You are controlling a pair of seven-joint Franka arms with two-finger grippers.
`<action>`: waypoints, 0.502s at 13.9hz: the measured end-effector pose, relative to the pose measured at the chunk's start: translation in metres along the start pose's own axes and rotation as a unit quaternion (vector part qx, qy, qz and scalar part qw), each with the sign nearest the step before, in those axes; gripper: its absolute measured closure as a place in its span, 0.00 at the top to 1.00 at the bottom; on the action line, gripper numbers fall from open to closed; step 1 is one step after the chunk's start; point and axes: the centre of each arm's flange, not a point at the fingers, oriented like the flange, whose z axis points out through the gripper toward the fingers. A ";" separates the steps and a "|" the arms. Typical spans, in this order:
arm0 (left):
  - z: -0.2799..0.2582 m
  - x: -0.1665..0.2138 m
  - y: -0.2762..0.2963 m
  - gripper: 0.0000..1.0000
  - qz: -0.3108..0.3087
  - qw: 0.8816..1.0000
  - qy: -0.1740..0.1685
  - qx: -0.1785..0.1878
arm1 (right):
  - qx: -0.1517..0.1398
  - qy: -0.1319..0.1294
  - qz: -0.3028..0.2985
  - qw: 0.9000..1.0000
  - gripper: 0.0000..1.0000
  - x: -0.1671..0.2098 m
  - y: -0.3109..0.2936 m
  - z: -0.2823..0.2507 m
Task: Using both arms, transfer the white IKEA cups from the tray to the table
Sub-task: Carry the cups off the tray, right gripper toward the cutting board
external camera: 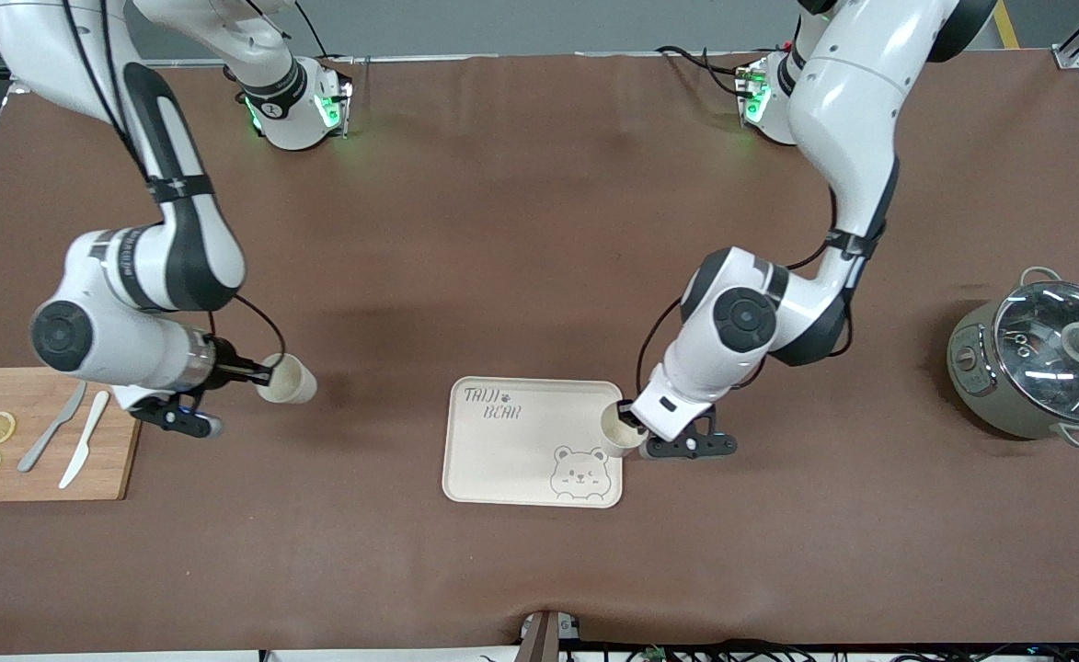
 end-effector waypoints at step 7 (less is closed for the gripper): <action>-0.056 0.029 -0.155 0.04 -0.031 0.997 -0.056 0.051 | -0.006 -0.004 -0.033 0.999 0.02 -0.028 0.147 0.037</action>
